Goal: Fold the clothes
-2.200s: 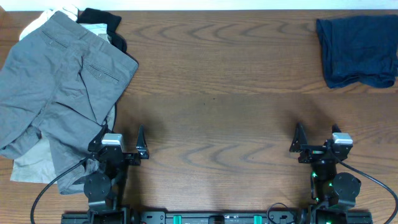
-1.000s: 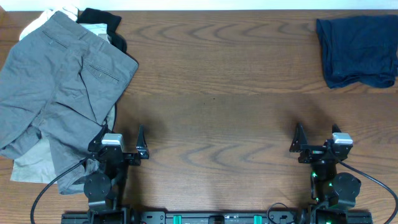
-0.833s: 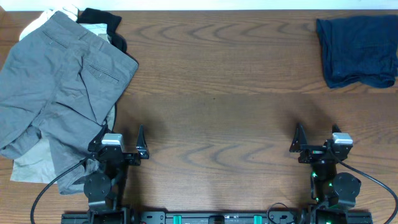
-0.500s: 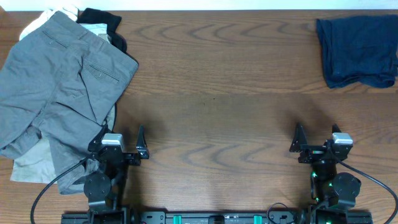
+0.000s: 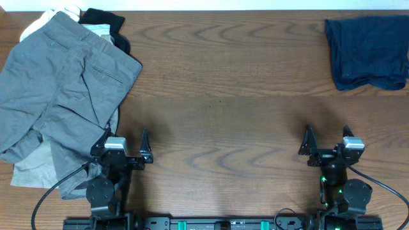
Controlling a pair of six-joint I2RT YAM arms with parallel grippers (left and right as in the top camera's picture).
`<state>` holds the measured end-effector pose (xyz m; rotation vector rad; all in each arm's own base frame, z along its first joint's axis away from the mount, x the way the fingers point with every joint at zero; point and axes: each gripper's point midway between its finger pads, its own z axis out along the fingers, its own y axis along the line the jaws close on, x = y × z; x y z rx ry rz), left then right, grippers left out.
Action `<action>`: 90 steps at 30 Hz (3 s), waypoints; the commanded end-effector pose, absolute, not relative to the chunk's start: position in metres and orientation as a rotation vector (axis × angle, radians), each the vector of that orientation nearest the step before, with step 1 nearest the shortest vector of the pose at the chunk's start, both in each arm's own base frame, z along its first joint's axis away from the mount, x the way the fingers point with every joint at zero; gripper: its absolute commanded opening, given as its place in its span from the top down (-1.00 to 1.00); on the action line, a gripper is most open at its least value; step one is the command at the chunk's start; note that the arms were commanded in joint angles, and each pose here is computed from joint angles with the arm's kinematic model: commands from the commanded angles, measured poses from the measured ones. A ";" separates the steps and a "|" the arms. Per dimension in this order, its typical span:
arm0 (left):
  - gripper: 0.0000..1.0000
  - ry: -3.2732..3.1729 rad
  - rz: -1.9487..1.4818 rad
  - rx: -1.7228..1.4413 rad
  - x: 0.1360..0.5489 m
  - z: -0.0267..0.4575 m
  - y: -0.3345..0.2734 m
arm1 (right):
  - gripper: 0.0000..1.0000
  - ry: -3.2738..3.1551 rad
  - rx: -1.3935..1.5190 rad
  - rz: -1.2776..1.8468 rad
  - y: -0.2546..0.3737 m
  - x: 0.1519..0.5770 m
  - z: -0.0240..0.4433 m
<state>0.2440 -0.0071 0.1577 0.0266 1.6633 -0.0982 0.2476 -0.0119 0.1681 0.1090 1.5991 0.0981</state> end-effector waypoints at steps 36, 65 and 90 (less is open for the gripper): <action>-0.96 1.860 -0.170 -0.034 0.262 0.169 -0.008 | -0.98 1.667 -0.021 0.192 0.011 0.259 0.198; -0.99 2.469 -0.210 0.039 0.411 0.180 0.002 | -0.98 2.103 -0.222 0.845 0.071 0.441 0.223; -0.79 2.774 0.160 0.011 0.438 0.011 0.054 | -0.97 2.322 -0.198 0.784 0.093 0.444 0.148</action>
